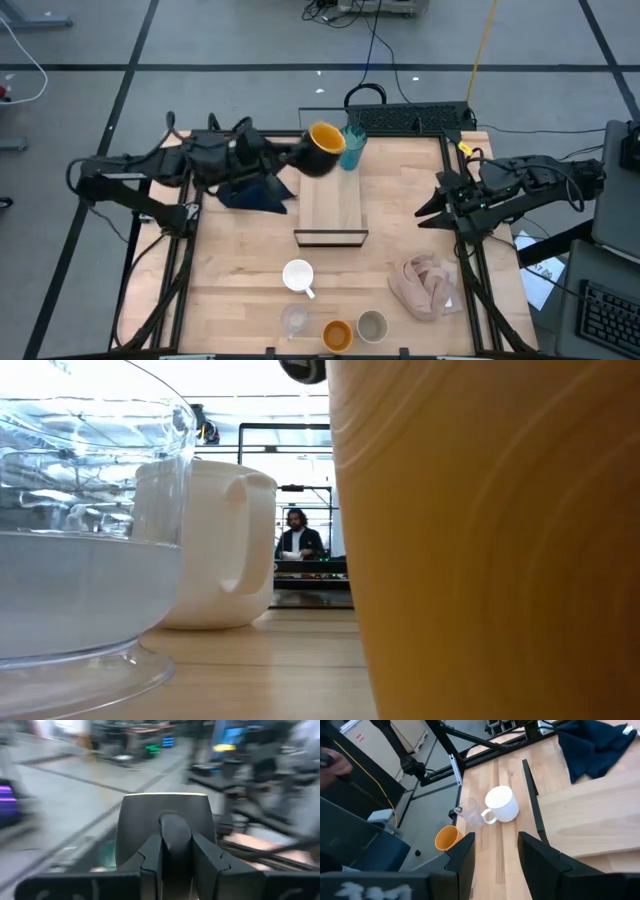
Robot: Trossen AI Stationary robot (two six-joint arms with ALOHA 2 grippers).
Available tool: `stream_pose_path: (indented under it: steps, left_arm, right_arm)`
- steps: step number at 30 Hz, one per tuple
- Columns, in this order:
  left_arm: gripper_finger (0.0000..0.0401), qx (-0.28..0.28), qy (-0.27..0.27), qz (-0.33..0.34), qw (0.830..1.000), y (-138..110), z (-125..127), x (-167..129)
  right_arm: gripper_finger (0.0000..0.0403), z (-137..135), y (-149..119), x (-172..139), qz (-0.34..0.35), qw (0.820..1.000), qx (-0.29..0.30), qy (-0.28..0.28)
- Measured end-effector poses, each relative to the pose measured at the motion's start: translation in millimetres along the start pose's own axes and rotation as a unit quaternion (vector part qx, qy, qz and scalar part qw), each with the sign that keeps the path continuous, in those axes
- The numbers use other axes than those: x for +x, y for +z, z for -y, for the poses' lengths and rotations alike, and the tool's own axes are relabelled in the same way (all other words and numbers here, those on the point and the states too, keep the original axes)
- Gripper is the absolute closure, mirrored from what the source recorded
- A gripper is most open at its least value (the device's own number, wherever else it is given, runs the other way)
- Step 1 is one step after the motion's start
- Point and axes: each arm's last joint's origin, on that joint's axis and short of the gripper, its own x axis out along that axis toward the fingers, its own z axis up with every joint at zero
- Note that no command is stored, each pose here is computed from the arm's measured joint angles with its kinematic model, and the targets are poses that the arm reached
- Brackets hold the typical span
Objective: Stack small to large cups/mugs on shelf
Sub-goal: Put the black mug on the shelf
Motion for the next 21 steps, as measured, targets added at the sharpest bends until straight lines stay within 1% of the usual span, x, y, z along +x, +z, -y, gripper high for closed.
stream_pose_path:
  steps: [3,5,7,9,12,14,17,19,21]
  left_arm:
    - [0.0331,-0.02,-0.06,0.011,0.998,-25.1,-25.5,5.1]
    - [0.0331,-0.034,-0.074,0.018,0.997,-42.5,-42.7,7.5]
    - [0.0331,-0.036,-0.08,0.015,0.996,-60.2,-58.5,9.9]
    - [0.0331,-0.037,-0.1,0.007,0.994,-77.2,-73.1,9.3]
    - [0.0331,-0.053,-0.141,0.004,0.989,-96.1,-96.1,5.5]
    - [0.0331,-0.06,-0.136,0.008,0.989,-108.9,-111.5,3.9]
    - [0.0331,-0.041,-0.118,0.031,0.992,-124.6,-127.9,3.7]
    - [0.0331,-0.03,-0.091,0.045,0.994,-132.3,-138.5,1.8]
    - [0.0331,-0.039,-0.059,0.043,0.997,-146.4,-152.0,2.1]
  right_arm:
    - [0.0264,0.1,0.6,1.7,0.002,1.0,0.002,-0.005]
    - [0.0264,0.8,1.3,2.2,0.009,1.0,0.004,-0.017]
    - [0.0264,1.5,2.5,1.9,0.023,0.999,0.003,-0.033]
    - [0.0264,2.5,3.4,1.4,0.036,0.998,0.001,-0.053]
    - [0.0264,2.8,6.1,1.6,0.058,0.996,0.006,-0.07]
    - [0.0264,2.5,7.9,1.8,0.07,0.995,0.015,-0.072]
    - [0.0264,3.7,9.9,2.6,0.08,0.993,0.036,-0.079]
    - [0.0264,4.8,10.3,4.0,0.08,0.992,0.047,-0.084]
    - [0.0264,5.9,10.8,5.5,0.079,0.991,0.053,-0.089]
